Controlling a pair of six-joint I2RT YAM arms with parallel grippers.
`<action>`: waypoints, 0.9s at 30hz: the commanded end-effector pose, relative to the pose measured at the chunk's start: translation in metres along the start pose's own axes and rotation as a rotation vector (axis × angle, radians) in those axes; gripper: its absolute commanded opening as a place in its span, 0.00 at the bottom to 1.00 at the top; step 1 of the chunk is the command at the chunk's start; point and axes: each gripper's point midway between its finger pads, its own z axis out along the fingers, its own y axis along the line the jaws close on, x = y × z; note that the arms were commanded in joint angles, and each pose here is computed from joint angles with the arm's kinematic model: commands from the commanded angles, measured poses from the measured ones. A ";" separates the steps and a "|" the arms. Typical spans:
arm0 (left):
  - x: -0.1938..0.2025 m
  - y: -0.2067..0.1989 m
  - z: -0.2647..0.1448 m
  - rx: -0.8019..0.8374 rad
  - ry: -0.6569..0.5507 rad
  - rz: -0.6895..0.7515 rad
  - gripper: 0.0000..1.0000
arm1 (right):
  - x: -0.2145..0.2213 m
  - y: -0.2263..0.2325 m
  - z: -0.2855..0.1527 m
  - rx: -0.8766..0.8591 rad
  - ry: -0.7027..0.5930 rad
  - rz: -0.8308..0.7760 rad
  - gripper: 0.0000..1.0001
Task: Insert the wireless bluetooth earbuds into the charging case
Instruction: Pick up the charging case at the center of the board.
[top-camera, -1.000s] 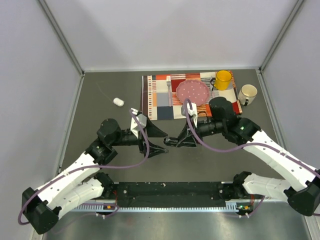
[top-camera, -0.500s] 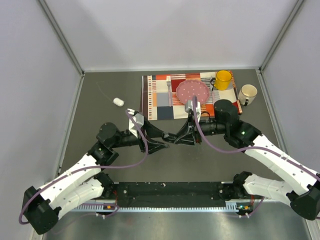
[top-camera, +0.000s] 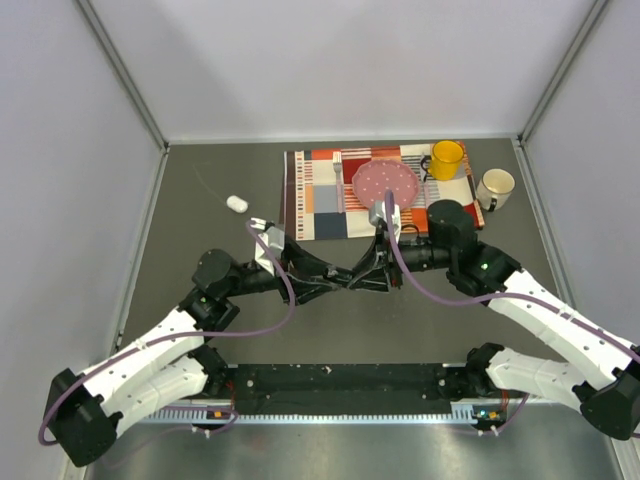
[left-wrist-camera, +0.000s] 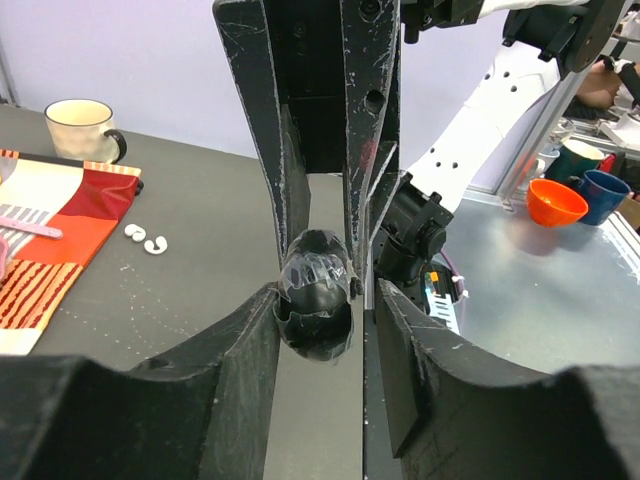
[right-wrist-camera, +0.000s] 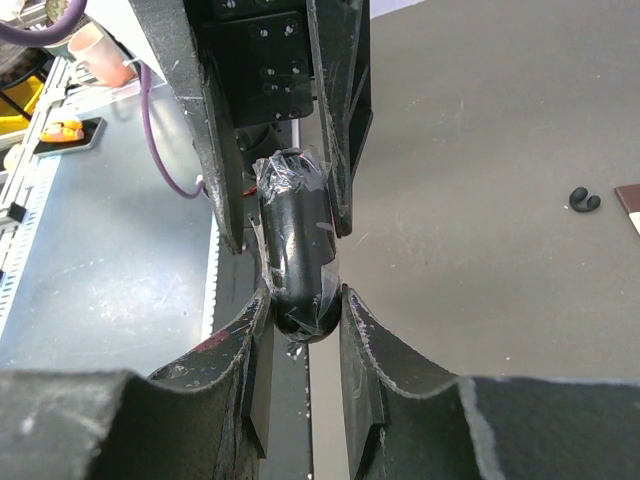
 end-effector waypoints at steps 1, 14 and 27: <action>-0.007 -0.002 0.002 0.010 -0.030 0.027 0.48 | -0.017 0.001 -0.002 -0.003 -0.060 -0.058 0.00; -0.008 0.002 0.005 0.002 -0.054 0.019 0.35 | -0.019 0.006 -0.002 -0.026 -0.071 -0.051 0.00; -0.003 0.003 0.009 0.008 -0.038 0.004 0.28 | -0.020 0.005 -0.001 -0.026 -0.076 -0.047 0.00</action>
